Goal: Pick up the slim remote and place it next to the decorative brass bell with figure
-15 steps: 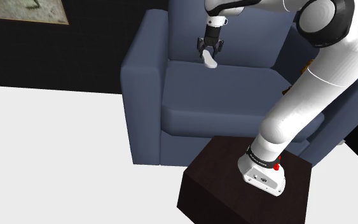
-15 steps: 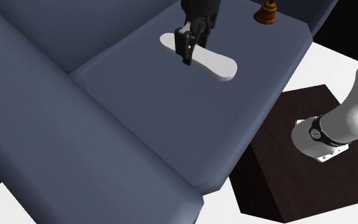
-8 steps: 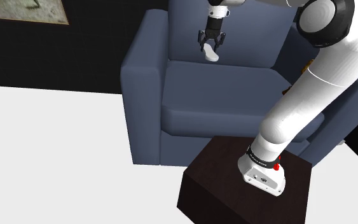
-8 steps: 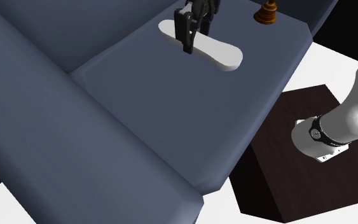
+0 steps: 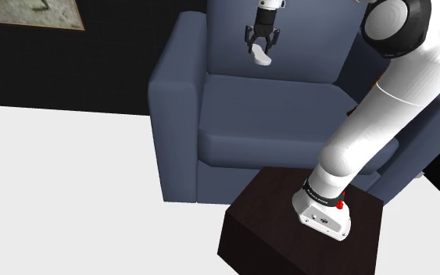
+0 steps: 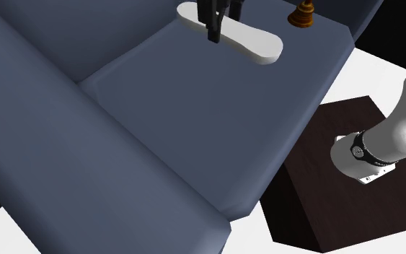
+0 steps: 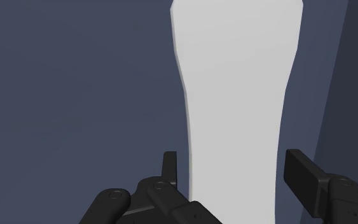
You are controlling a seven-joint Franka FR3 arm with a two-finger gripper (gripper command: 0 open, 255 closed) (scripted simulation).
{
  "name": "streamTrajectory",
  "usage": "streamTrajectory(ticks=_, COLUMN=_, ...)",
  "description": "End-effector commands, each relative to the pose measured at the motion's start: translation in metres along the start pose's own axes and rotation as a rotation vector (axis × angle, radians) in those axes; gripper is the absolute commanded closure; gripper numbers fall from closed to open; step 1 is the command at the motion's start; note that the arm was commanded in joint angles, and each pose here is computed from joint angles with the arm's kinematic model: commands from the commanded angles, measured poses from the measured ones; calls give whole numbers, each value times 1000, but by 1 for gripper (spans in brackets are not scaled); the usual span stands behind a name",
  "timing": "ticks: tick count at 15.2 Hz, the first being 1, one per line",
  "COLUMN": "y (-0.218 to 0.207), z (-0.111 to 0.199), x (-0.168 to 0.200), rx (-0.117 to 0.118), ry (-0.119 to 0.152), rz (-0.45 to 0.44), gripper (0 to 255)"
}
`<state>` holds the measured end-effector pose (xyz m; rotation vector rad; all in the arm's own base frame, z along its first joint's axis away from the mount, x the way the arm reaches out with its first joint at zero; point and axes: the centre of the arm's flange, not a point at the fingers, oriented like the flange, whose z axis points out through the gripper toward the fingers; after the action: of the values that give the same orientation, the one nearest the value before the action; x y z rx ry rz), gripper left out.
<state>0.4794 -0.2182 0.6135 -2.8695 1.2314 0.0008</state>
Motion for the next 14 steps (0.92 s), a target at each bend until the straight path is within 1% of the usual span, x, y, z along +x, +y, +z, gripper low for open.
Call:
streamTrajectory(ticks=1, y=0, z=-10, x=-1, rx=0, ry=0, rz=0, gripper=255)
streamTrajectory(ticks=7, y=-1, z=-39, x=-1, rx=0, ry=0, rz=0, gripper=255)
streamTrajectory(ticks=14, y=88, z=-41, x=-28, rx=0, ry=0, rz=0, gripper=255)
